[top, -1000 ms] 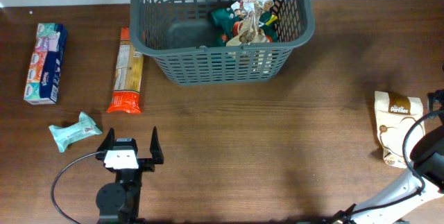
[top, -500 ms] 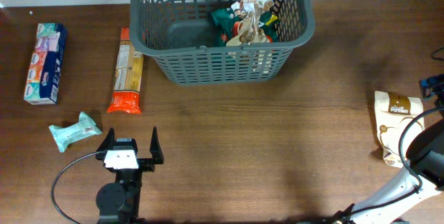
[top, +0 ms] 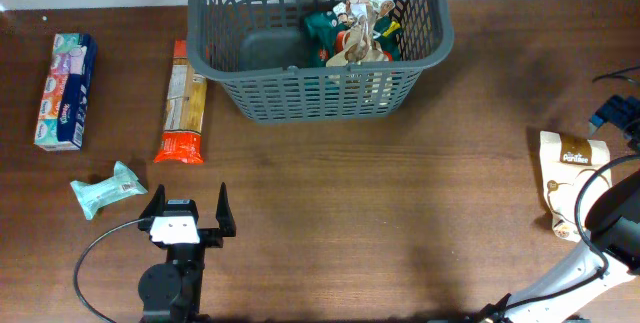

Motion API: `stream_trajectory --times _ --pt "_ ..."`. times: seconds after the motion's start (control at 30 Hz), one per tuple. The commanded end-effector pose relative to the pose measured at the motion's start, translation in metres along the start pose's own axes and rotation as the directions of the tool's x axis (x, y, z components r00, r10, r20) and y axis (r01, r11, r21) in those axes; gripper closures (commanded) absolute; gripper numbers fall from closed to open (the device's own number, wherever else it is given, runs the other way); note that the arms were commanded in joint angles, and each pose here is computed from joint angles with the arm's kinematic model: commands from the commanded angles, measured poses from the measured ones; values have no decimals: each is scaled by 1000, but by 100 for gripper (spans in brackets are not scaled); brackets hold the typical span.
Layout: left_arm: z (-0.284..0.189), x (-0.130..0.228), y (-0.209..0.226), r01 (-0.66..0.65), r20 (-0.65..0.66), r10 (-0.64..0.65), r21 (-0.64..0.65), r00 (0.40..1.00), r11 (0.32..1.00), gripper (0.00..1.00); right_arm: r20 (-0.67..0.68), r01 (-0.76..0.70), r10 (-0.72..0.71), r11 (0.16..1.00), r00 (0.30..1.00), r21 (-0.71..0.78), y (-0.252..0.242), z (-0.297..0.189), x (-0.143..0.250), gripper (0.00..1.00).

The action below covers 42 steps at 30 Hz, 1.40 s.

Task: Pack container
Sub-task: 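Move the right gripper down to the beige Pantree pouch, then lower the right gripper onto the Pantree pouch and close on it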

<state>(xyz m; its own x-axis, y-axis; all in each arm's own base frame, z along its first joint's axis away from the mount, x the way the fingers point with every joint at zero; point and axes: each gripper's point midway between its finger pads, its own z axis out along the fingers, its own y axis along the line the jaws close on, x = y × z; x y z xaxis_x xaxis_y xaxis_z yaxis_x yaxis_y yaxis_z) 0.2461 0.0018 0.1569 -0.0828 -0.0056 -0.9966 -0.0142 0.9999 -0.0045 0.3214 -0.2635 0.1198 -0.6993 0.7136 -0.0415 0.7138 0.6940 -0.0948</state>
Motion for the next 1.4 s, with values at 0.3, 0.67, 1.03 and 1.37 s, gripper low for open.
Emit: stream_trajectory --times 0.3,0.67,1.03,1.37 --pt "0 1 -2 -15 4 15 10 1000 1000 1 51 436 -434 882 899 -176 32 -3 7 6" --pt "0 1 -2 -15 4 15 10 1000 1000 1 -111 531 -579 797 808 -289 34 62 67 1" --pt "0 1 -2 -15 4 15 10 1000 1000 1 -274 415 -434 901 858 -129 -7 106 94 1" --pt "0 1 -2 -15 4 15 10 1000 1000 1 -250 422 -431 902 867 -91 -11 109 85 1"
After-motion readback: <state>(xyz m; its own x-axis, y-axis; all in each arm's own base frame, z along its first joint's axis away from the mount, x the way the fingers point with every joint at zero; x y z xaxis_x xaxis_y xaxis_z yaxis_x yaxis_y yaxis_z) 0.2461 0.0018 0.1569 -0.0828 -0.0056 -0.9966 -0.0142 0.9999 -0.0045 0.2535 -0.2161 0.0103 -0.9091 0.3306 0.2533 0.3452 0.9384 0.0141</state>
